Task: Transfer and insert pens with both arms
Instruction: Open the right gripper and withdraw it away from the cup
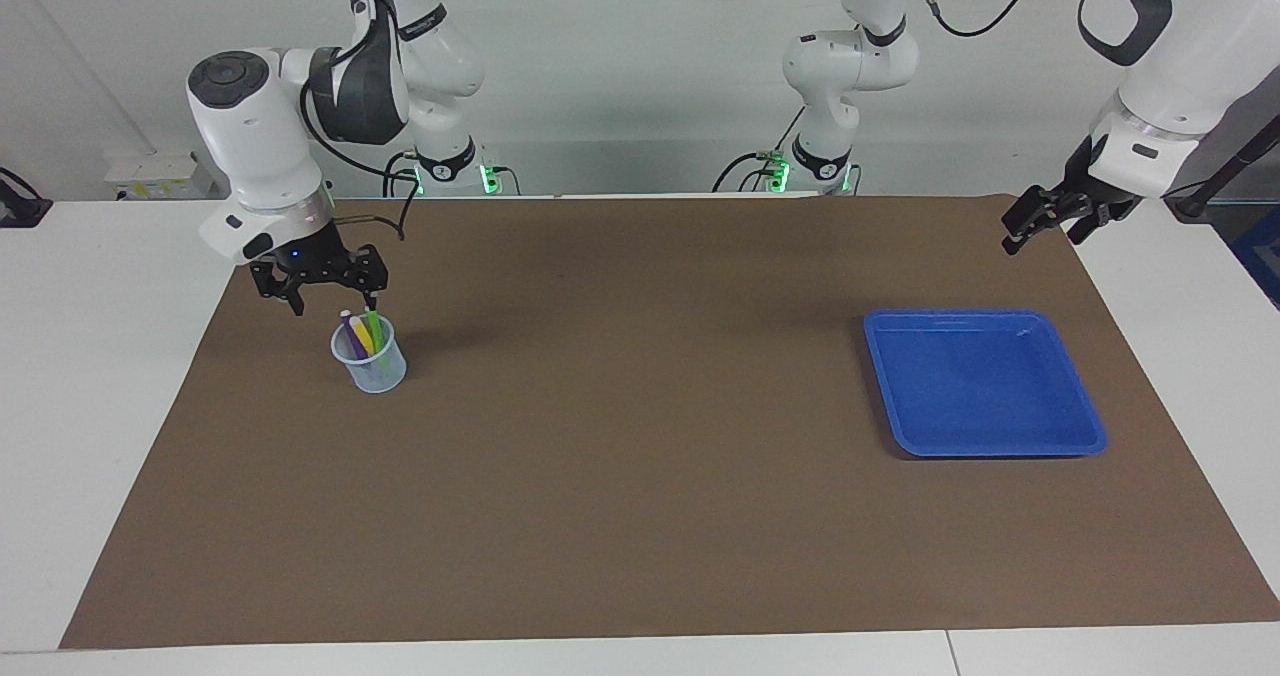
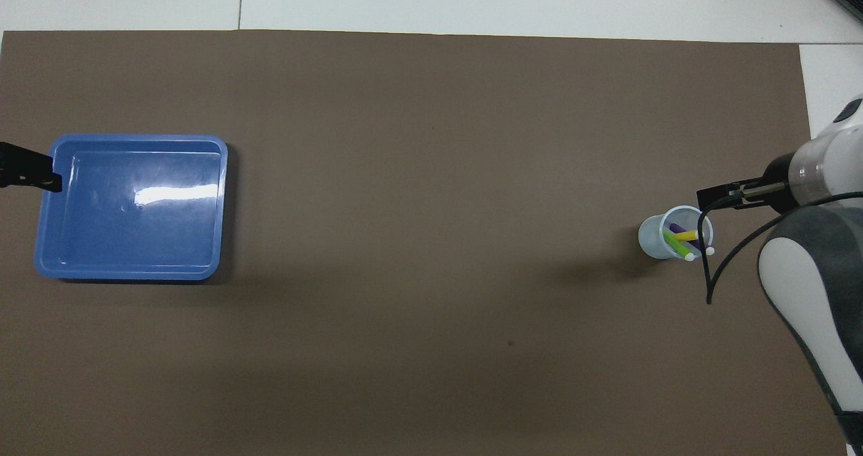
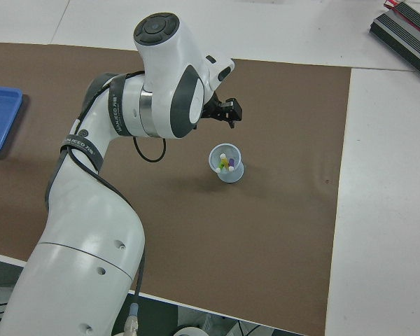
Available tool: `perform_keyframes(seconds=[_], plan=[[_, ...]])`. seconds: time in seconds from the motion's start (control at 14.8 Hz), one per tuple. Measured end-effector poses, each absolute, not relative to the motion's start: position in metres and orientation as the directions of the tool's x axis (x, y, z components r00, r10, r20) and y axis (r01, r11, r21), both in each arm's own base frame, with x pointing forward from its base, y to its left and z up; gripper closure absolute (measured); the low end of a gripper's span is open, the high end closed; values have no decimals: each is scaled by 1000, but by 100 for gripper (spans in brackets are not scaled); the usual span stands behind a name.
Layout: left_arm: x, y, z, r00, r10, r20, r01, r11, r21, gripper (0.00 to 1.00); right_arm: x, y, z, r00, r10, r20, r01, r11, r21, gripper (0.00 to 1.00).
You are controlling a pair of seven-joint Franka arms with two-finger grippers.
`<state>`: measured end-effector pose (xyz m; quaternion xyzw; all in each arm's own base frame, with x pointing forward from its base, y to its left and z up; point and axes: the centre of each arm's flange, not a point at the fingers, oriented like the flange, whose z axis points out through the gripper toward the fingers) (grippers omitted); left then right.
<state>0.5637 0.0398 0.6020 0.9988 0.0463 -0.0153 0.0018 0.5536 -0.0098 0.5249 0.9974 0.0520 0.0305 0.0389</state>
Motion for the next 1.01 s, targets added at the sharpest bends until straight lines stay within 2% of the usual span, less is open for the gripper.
perform_keyframes(seconds=[0.47,1.01], plan=[[563,37,604,996,87,-27,87,-996,3,0,557,-9,583,993,95,75,90,-993,73,0],[558,30,614,997,75,-9,75,-997,5,0,557,-3,607,994,82,78,80,-996,34,0]])
